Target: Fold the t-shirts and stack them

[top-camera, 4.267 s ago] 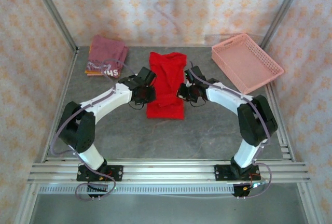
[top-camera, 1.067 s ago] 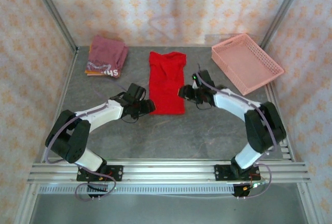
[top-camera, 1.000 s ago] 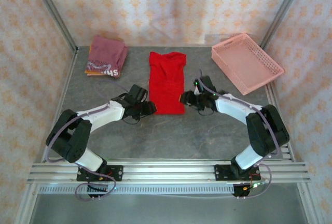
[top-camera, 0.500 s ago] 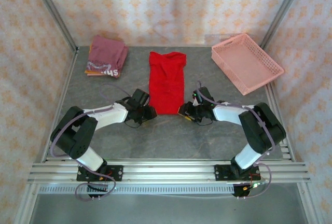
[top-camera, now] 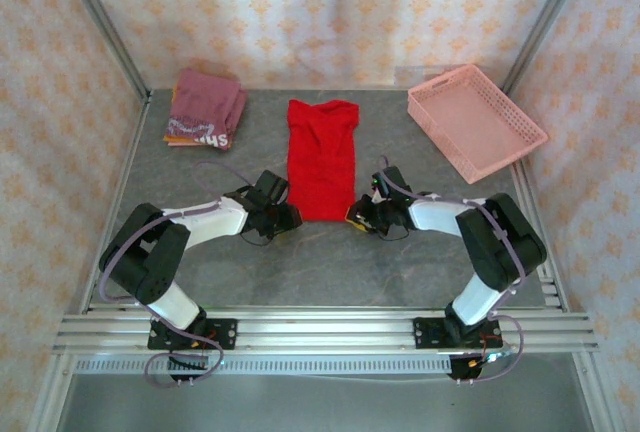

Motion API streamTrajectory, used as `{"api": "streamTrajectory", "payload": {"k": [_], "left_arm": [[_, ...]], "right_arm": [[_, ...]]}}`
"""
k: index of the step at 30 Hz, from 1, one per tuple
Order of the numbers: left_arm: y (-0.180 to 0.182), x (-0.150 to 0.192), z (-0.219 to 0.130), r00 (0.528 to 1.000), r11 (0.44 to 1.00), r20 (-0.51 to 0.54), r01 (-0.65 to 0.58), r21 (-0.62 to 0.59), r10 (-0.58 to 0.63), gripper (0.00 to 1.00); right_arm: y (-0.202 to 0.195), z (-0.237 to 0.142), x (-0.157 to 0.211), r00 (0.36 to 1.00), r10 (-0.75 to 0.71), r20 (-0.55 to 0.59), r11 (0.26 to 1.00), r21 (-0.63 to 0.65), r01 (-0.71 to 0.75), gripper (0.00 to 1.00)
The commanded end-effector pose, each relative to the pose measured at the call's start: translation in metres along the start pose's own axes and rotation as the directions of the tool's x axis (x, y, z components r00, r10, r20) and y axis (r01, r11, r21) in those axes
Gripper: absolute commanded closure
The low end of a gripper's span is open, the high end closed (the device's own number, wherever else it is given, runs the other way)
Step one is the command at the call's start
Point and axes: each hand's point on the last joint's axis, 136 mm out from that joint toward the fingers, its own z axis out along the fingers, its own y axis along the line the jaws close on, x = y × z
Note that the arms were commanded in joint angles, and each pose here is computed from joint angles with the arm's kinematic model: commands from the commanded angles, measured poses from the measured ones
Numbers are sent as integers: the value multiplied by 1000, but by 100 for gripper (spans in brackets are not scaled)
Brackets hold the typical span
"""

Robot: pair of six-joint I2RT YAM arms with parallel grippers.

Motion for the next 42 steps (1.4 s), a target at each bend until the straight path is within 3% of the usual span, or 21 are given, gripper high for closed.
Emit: {"api": "streamTrajectory", "payload": {"k": [1, 5, 14, 19, 23, 24, 33, 42], "left_arm": [[-4, -9, 6, 1000, 1000, 24, -4, -5, 4, 55], [-4, -10, 4, 1000, 1000, 29, -8, -7, 8, 55], [-4, -11, 3, 999, 1000, 32, -11, -11, 11, 55], [-6, -12, 0, 999, 1000, 45, -10, 0, 10, 55], [-13, -20, -6, 996, 999, 94, -5, 39, 1, 54], [-14, -23, -7, 994, 999, 105, -2, 50, -3, 54], [-28, -48, -16, 980, 990, 181, 56, 128, -79, 51], [-16, -47, -3, 983, 993, 148, 101, 63, -109, 52]], "right_arm": [[27, -2, -15, 997, -48, 54, 996, -70, 52, 78], [25, -6, -16, 996, -49, 68, 997, -61, 53, 68], [13, -1, -27, 996, -16, 89, 999, -27, 19, 60], [11, -1, -25, 996, -14, 83, 1000, -23, 16, 75], [12, -6, -23, 996, -22, 85, 999, -30, 25, 98], [12, -7, -22, 996, -23, 87, 999, -33, 26, 100], [9, -7, -19, 996, -20, 82, 999, -31, 23, 100], [11, -6, -20, 997, -16, 80, 999, -39, 19, 100]]}}
